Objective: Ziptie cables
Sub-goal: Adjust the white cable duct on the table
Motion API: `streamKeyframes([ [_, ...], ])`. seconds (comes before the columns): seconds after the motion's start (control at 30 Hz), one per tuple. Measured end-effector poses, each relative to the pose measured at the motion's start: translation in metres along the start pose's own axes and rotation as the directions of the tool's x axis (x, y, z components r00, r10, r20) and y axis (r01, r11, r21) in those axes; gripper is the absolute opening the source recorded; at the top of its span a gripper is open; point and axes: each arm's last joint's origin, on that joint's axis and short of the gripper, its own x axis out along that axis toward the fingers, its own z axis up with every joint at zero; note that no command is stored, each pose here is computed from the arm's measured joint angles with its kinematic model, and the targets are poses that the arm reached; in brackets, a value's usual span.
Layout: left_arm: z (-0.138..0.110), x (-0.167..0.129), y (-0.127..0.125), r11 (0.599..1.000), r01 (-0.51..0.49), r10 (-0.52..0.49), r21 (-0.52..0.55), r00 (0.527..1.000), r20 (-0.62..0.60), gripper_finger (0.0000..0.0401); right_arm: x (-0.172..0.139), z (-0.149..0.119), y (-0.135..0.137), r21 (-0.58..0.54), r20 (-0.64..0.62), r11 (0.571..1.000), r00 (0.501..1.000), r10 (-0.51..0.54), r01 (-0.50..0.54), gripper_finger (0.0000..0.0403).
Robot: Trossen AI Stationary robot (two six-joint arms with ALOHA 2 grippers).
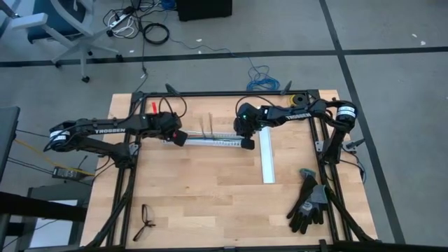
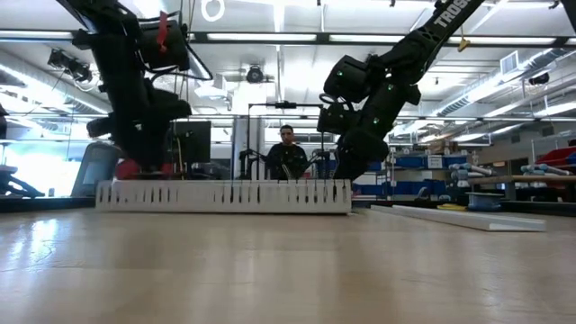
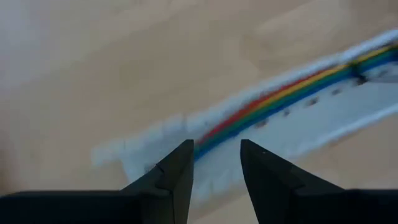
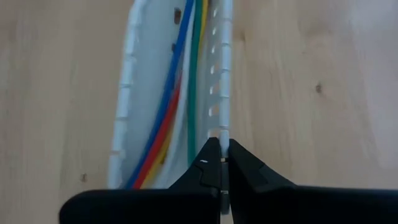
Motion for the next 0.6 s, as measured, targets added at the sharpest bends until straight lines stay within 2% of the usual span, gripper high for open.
streamKeyframes([
  [0.17,-0.003,0.005,-0.001,0.997,0.042,-0.043,-0.071,0.999,-0.011,0.0143,0.000,0.000,0.002,-0.009,-0.002,1.000,1.000,0.001,-0.001,0.0001],
  [0.47,0.002,0.003,-0.009,0.997,0.066,-0.072,0.049,0.991,0.110,0.0143,0.000,0.001,0.004,-0.025,-0.006,1.000,1.000,-0.002,0.001,0.0002],
  [0.6,0.003,0.003,-0.010,0.994,0.060,-0.071,0.086,0.989,0.128,0.0143,0.000,0.001,0.004,-0.022,-0.008,1.000,1.000,0.000,0.000,0.0016],
])
